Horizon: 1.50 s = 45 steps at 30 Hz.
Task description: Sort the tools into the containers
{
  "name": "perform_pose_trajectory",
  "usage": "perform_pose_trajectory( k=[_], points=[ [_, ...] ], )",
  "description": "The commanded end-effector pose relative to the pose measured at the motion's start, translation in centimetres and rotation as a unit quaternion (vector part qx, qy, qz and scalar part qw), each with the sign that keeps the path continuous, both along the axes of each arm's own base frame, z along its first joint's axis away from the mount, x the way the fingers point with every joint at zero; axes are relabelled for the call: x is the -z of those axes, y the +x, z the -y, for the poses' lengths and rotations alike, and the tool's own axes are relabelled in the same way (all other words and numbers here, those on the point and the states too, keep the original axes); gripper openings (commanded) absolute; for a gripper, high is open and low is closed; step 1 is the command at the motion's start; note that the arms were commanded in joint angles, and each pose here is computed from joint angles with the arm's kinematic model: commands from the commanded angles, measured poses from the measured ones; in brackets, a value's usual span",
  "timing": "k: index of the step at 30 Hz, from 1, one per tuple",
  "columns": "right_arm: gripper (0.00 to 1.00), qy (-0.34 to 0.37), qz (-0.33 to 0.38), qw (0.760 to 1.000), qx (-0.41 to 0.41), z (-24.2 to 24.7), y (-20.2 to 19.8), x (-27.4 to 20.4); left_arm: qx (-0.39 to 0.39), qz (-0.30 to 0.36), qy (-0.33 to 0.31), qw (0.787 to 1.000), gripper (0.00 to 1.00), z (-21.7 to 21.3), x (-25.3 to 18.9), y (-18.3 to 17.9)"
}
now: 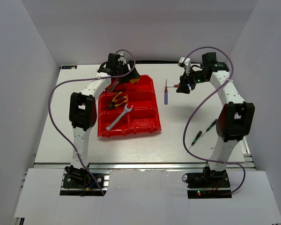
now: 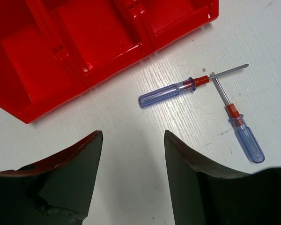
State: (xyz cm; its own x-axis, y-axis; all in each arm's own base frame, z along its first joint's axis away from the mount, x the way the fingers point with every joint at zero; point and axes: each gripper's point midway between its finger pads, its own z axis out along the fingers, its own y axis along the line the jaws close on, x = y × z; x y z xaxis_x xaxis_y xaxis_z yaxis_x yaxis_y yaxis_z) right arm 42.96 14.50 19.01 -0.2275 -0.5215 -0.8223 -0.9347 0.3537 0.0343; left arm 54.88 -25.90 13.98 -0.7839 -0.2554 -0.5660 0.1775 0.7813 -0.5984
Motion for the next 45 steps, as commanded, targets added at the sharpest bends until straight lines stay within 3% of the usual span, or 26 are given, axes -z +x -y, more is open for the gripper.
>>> perform_pose_trajectory(
  k=[1, 2, 13, 21, 26, 32, 37, 45],
  points=[
    [0.62, 0.002, 0.026, 1.0, -0.002, 0.2, -0.5, -1.7, 0.003, 0.055, -0.009, 0.998, 0.82, 0.1, -5.7, -0.2],
    [0.62, 0.002, 0.026, 1.0, -0.002, 0.2, -0.5, -1.7, 0.003, 0.06, -0.01, 0.998, 0.98, 0.1, -6.2, -0.2],
    [0.62, -0.001, 0.017, 1.0, 0.001, 0.3, -0.8, -0.9, -0.001, 0.097, -0.028, 0.995, 0.98, 0.0, -11.0, -0.7],
    [0.61, -0.049, -0.041, 0.991, 0.116, -0.5, 1.8, 3.4, -0.005, 0.166, -0.011, 0.986, 0.98, -1.5, -16.7, -2.3],
    [0.62, -0.065, -0.07, 0.964, 0.246, -3.1, 3.8, 5.8, -0.065, 0.204, 0.025, 0.976, 0.98, -5.5, -19.5, -4.5],
    [0.63, -0.058, -0.1, 0.931, 0.346, -4.9, 6.8, 7.9, -0.132, 0.161, 0.041, 0.977, 0.98, -12.3, -15.1, -9.2],
    [0.63, -0.058, -0.102, 0.925, 0.36, -6.2, 8.2, 9.0, -0.193, 0.127, 0.037, 0.972, 0.98, -17.5, -12.4, -12.9],
    [0.58, -0.092, -0.097, 0.916, 0.379, -6.5, 9.2, 12.8, -0.249, 0.116, 0.048, 0.96, 0.98, -20.5, -10.7, -16.9]
  ],
)
